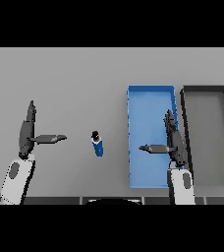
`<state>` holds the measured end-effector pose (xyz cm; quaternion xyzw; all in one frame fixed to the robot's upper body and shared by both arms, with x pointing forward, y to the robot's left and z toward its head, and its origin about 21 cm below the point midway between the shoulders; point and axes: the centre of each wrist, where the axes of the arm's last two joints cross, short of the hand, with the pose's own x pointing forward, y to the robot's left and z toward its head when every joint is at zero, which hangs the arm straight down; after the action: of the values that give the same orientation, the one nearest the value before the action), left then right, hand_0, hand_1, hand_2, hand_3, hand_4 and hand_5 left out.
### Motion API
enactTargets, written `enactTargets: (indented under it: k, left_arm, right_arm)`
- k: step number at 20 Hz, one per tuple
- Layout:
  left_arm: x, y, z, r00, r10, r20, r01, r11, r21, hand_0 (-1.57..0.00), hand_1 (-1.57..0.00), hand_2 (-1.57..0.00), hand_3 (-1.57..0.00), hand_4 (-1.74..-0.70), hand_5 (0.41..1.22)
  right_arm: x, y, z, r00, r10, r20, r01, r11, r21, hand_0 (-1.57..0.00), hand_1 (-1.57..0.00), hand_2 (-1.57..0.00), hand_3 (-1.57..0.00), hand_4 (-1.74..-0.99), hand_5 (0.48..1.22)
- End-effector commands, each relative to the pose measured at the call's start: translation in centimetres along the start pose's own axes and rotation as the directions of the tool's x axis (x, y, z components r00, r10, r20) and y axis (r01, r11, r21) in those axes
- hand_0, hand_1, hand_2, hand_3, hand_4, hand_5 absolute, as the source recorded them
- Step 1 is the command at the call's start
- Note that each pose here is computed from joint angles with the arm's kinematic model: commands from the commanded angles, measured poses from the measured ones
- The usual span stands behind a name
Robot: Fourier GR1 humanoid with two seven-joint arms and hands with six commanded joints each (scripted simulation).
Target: Pick up the blue pipe and place it into the blue bin.
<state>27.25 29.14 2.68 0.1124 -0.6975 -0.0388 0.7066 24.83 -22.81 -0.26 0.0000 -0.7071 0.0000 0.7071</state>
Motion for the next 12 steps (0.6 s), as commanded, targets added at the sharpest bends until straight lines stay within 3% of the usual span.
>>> enactTargets:
  k: [1,6,7,8,12]
  left_arm:
    - [0.0,0.0,0.0,1.000,0.000,0.006,0.000,1.000,0.001,0.00,0.00,0.00,0.00,-1.01,0.586]
    - [0.1,-0.2,0.4,1.000,-0.003,0.014,0.003,1.000,0.001,0.00,0.00,0.00,0.00,-1.01,0.586]
    - [-0.6,0.6,1.4,0.996,-0.065,0.055,0.071,0.989,-0.126,0.00,0.00,0.00,0.00,-1.01,0.586]
    - [-0.8,1.7,1.7,0.992,-0.108,0.072,0.120,0.974,-0.191,0.00,0.00,0.00,0.00,-1.01,0.588]
    - [-0.8,2.9,2.0,0.983,-0.155,0.095,0.176,0.942,-0.287,0.00,0.00,0.00,0.00,-1.01,0.587]
  right_arm:
    - [0.0,0.0,0.0,1.000,0.000,0.001,0.000,1.000,-0.001,0.00,0.00,0.00,0.00,-1.222,0.603]
    - [0.1,-0.1,0.3,1.000,0.000,0.010,0.000,1.000,0.005,0.00,0.00,0.00,0.00,-1.222,0.603]
    - [0.6,-1.3,1.2,0.991,0.111,0.071,-0.114,0.993,0.041,0.00,0.00,0.00,0.00,-1.222,0.603]
    - [0.7,-1.7,1.5,0.984,0.155,0.091,-0.163,0.984,0.078,0.00,0.00,0.00,0.00,-1.227,0.603]
    - [1.2,-1.5,2.8,0.971,0.218,0.103,-0.230,0.966,0.121,0.00,0.00,0.00,0.00,-1.231,0.599]
